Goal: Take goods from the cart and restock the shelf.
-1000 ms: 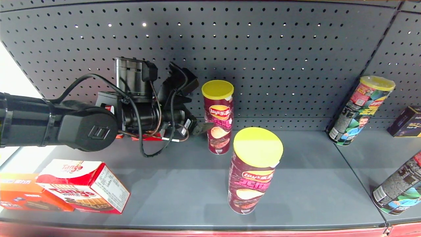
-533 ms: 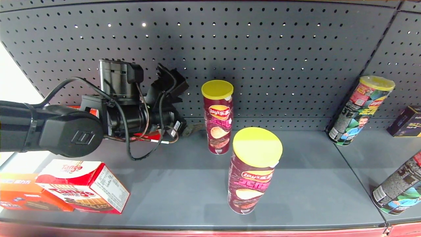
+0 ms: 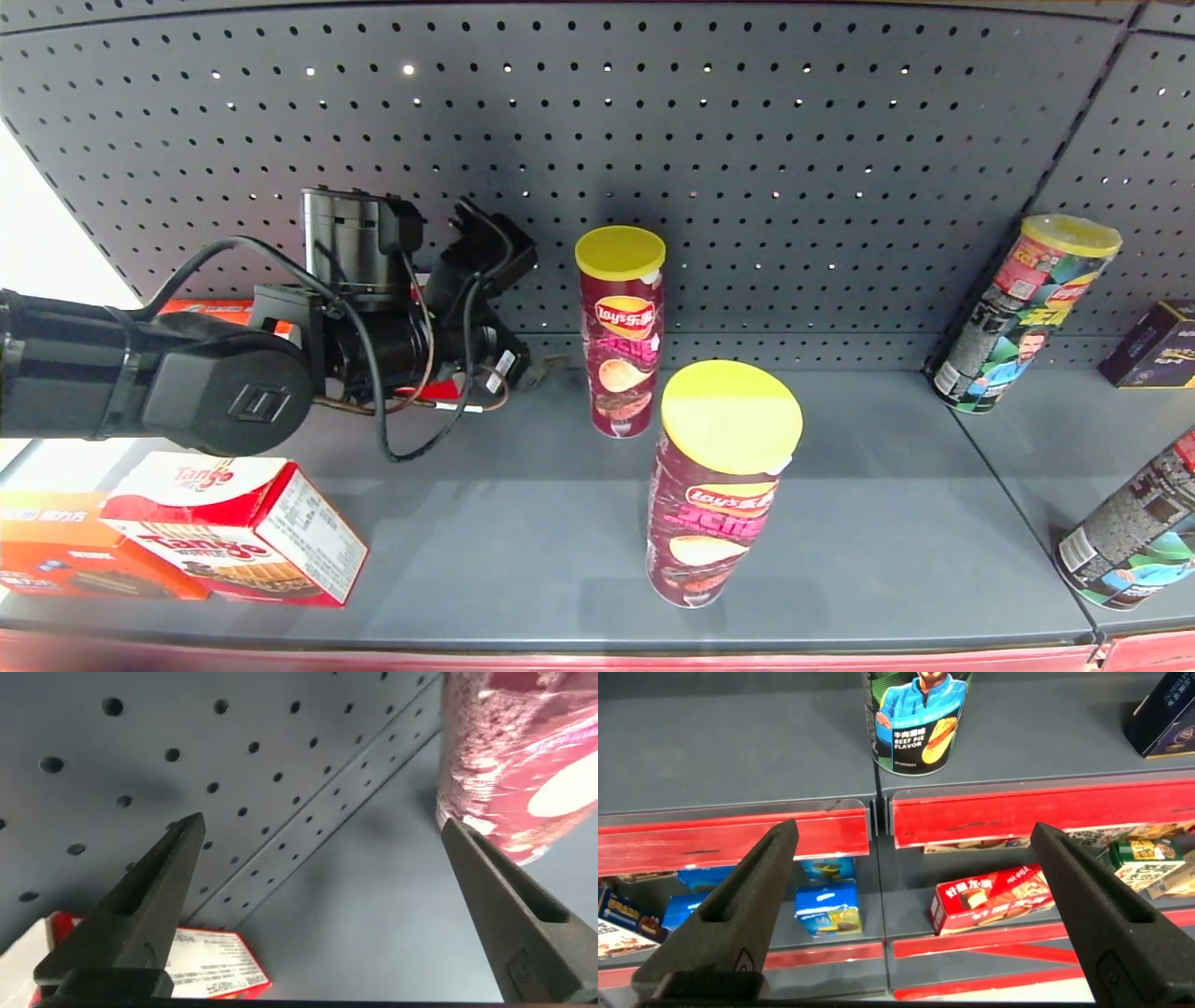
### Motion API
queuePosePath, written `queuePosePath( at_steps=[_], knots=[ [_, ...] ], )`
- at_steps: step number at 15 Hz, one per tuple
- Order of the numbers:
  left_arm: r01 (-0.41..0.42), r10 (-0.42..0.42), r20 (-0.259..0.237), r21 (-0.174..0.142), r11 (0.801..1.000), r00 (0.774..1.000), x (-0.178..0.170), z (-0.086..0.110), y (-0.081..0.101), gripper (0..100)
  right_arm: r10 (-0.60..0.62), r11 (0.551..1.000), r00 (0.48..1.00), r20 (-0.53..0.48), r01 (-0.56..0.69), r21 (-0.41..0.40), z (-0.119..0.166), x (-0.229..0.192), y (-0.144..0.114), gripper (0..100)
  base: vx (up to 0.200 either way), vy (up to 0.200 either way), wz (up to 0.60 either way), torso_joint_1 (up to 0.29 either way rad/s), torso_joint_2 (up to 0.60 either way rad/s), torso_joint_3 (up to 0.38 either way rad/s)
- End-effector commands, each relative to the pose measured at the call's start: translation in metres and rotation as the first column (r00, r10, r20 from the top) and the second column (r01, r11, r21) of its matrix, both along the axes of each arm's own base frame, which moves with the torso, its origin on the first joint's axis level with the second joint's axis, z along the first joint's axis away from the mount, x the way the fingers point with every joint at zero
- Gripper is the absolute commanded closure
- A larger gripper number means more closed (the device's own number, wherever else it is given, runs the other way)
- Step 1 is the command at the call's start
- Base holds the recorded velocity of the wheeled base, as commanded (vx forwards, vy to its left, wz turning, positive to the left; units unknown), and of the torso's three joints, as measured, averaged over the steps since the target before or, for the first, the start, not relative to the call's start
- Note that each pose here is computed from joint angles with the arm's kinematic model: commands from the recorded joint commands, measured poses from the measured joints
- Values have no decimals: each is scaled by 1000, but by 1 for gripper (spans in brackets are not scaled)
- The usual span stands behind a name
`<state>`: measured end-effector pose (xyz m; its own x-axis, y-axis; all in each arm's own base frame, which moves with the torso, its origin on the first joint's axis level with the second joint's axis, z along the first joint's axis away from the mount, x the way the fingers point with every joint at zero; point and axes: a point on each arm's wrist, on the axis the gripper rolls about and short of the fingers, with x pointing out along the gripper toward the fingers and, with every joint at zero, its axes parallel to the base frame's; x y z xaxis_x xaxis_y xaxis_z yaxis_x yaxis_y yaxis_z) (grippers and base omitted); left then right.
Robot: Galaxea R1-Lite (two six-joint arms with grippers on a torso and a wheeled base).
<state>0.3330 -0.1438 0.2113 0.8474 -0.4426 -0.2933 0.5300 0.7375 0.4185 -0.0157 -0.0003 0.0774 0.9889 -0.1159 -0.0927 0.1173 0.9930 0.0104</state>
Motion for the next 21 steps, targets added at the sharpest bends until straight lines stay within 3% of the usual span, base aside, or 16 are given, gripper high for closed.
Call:
queuePosePath(
  at_steps=[1, 6, 21],
  knots=[
    [-7, 7, -10, 14, 1000, 1000, 2, -8, -10, 0, 0, 1000, 1000, -1, 0, 0, 0, 0, 0, 0, 0, 0, 0, 0, 0, 0],
    [-34, 34, 7, 26, 999, 999, 2, -12, -20, 0, 0, 1000, 1000, -1, 0, 0, 0, 0, 0, 0, 0, 0, 0, 0, 0, 0],
    [22, -20, -39, 27, 999, 999, -10, -25, -41, 0, 0, 1000, 1000, -1, 0, 0, 0, 0, 0, 0, 0, 0, 0, 0, 0, 0]
  ],
)
